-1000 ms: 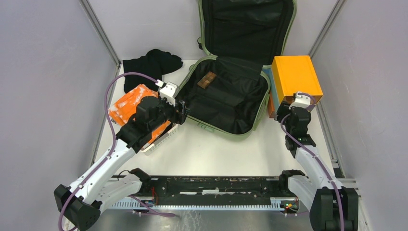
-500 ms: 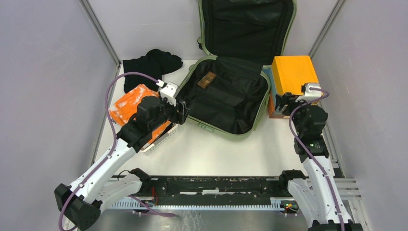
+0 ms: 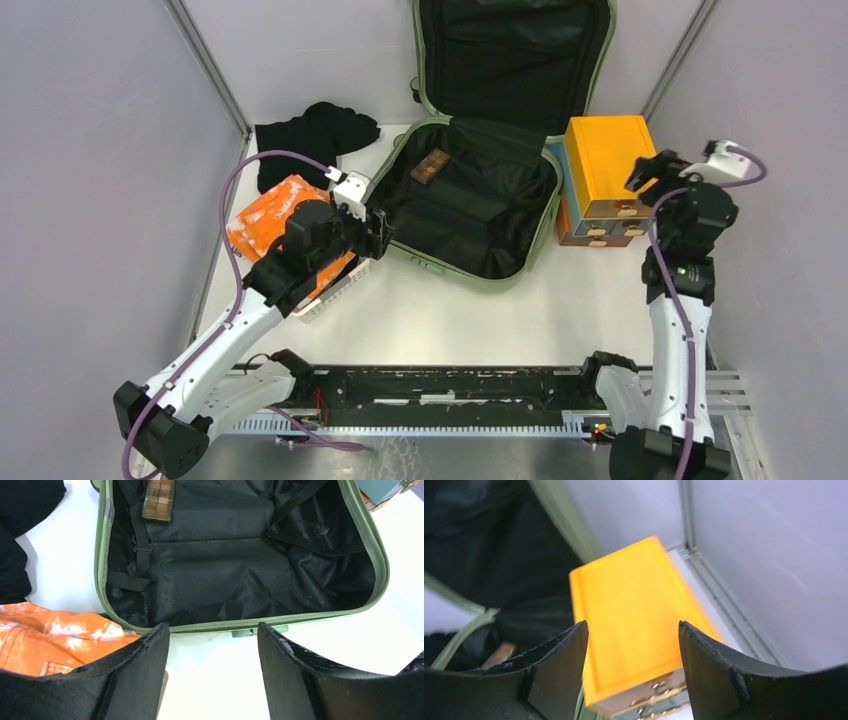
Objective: Open, take out, and arrange the luggage
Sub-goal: Close the drawer of the storage box, then adjust the storage box at the center of the board.
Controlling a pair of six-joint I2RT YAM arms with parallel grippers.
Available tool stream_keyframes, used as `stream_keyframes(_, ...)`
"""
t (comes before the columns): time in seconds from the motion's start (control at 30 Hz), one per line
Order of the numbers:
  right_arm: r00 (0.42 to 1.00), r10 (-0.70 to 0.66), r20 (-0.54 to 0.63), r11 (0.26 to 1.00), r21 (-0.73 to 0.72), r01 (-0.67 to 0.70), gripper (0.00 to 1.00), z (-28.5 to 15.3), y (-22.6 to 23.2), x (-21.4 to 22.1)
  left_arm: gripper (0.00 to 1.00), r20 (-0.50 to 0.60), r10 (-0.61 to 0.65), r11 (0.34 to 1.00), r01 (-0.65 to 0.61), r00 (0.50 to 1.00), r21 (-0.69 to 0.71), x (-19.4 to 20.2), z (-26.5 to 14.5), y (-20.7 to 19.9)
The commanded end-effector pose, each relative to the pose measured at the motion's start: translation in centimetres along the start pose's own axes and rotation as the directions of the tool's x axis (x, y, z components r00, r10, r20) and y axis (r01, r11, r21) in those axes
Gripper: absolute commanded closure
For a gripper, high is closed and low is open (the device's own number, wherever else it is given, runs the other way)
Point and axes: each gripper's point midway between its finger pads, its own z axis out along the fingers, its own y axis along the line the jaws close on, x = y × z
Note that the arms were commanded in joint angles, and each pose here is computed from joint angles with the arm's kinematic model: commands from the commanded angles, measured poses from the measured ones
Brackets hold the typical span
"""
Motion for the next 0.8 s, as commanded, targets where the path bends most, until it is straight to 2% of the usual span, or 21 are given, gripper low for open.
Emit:
stream_keyframes(0.0, 0.992, 0.099, 0.081, 0.993, 0.062, -0.105, 0.29, 1.9, -2.6, -3.2, 0.29, 0.061, 0.015, 1.0, -0.017, 0.998, 0.021, -1.6, -0.4, -0.5)
stream_keyframes(0.2, 0.948, 0.303, 0.092, 0.951, 0.03, -0.307, 0.31, 4.9, -6.4, -1.0, 0.28, 0.065, 0.008, 0.999, -0.011, 0.998, 0.05, -1.6, -0.4, -1.0)
stream_keyframes(0.5, 0.928, 0.363, 0.087, 0.921, 0.119, -0.372, 0.31, 5.6, -9.9, 2.3, 0.29, 0.068, 0.013, 0.998, -0.017, 0.998, 0.064, -1.7, -0.5, -1.4)
stream_keyframes(0.6, 0.905, 0.418, 0.078, 0.883, 0.201, -0.425, 0.35, 5.5, -11.6, 4.3, 0.29, 0.07, 0.015, 0.998, -0.02, 0.997, 0.066, -1.8, -0.6, -1.5)
stream_keyframes(0.77, 0.876, 0.473, 0.098, 0.821, 0.312, -0.478, 0.46, 4.9, -14.2, 6.9, 0.29, 0.072, 0.016, 0.997, -0.021, 0.997, 0.07, -1.8, -0.7, -1.7)
